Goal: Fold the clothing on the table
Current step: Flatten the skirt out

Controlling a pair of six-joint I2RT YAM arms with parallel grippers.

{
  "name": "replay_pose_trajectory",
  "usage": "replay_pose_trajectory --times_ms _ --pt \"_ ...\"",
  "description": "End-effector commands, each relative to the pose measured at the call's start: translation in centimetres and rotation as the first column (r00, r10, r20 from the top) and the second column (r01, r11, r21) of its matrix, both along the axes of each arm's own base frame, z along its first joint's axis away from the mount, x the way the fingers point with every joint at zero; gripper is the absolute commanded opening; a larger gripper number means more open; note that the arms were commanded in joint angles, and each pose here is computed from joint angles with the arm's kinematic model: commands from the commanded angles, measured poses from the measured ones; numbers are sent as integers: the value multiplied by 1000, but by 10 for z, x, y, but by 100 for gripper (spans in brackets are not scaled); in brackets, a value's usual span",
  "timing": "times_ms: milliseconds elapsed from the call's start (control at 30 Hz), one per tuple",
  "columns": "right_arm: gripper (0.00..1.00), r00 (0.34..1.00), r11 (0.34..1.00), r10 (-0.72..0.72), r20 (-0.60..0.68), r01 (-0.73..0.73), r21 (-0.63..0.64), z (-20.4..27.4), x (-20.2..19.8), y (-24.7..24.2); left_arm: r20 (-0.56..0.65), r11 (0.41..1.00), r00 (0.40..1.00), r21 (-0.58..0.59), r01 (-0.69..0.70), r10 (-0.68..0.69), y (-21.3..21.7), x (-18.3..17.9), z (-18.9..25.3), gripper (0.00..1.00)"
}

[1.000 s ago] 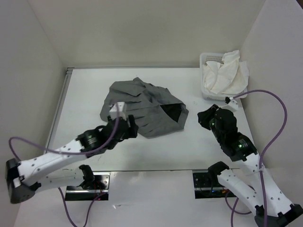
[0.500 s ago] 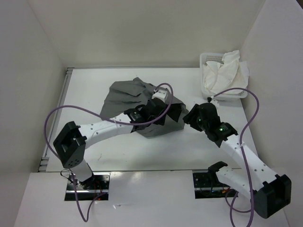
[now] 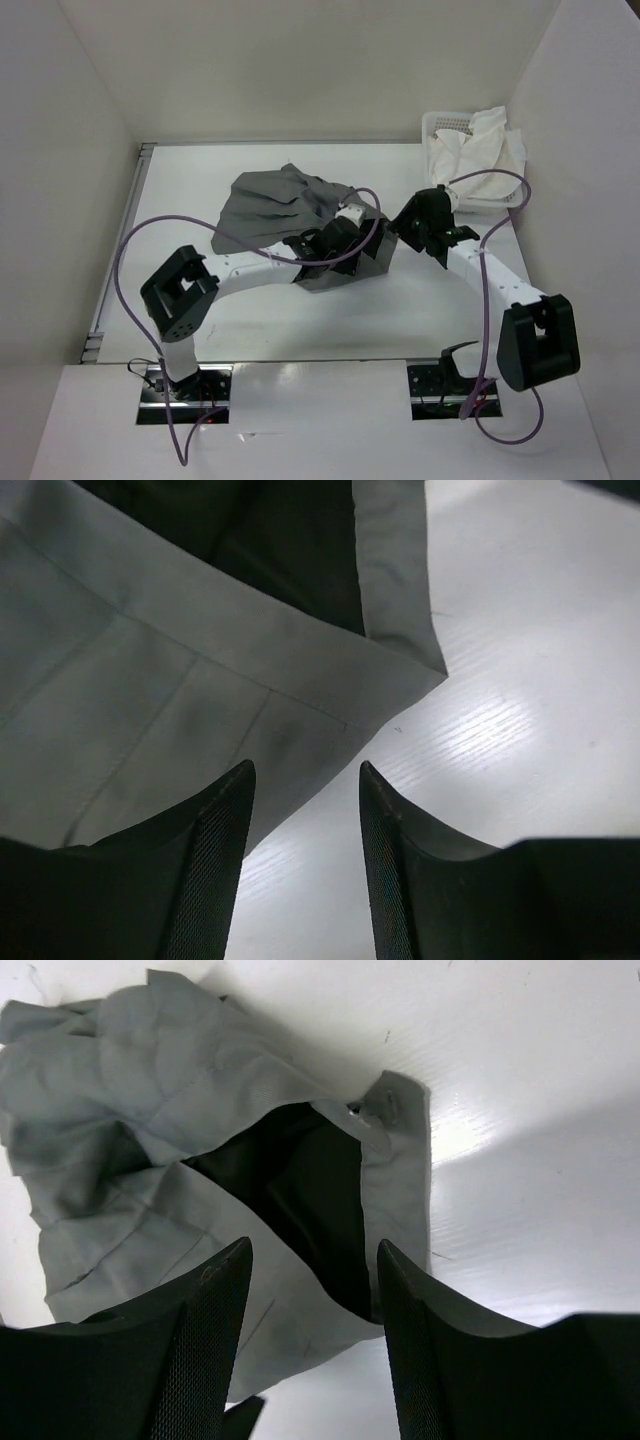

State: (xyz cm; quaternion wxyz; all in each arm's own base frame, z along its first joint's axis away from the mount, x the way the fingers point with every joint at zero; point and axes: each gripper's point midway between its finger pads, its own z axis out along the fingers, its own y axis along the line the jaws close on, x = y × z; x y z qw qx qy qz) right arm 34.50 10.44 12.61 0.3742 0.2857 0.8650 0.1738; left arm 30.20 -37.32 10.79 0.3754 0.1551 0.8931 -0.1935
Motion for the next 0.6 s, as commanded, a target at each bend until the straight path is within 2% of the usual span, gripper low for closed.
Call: replay_pose_trajectory --times_ms 0,100,167,267,333,400,467,567 --pt "59 993 998 21 115 -27 53 32 34 7 -52 998 999 -70 2 -6 -29 -5 -19 53" --pt "59 993 997 48 106 -54 55 32 35 8 -62 995 997 -80 -56 51 -41 3 -27 53" --pt "59 988 997 54 143 -62 52 47 31 6 -58 993 993 -62 -104 100 -39 10 -30 54" --pt "59 983 997 49 177 -57 42 57 23 2 -54 982 982 -54 -181 178 -34 19 -27 69" --pt "59 982 997 49 180 -57 43 57 20 1 -39 974 975 -58 -219 217 -31 24 -16 71" --pt "59 984 998 49 171 -57 41 53 18 1 -20 963 964 -47 -266 265 -26 30 -7 83" --pt "59 989 997 62 137 -68 44 41 19 4 -13 959 959 -14 -283 283 -25 34 -12 89" --pt "59 989 995 81 123 -88 56 35 20 8 -15 952 953 58 -300 301 -19 36 -28 90"
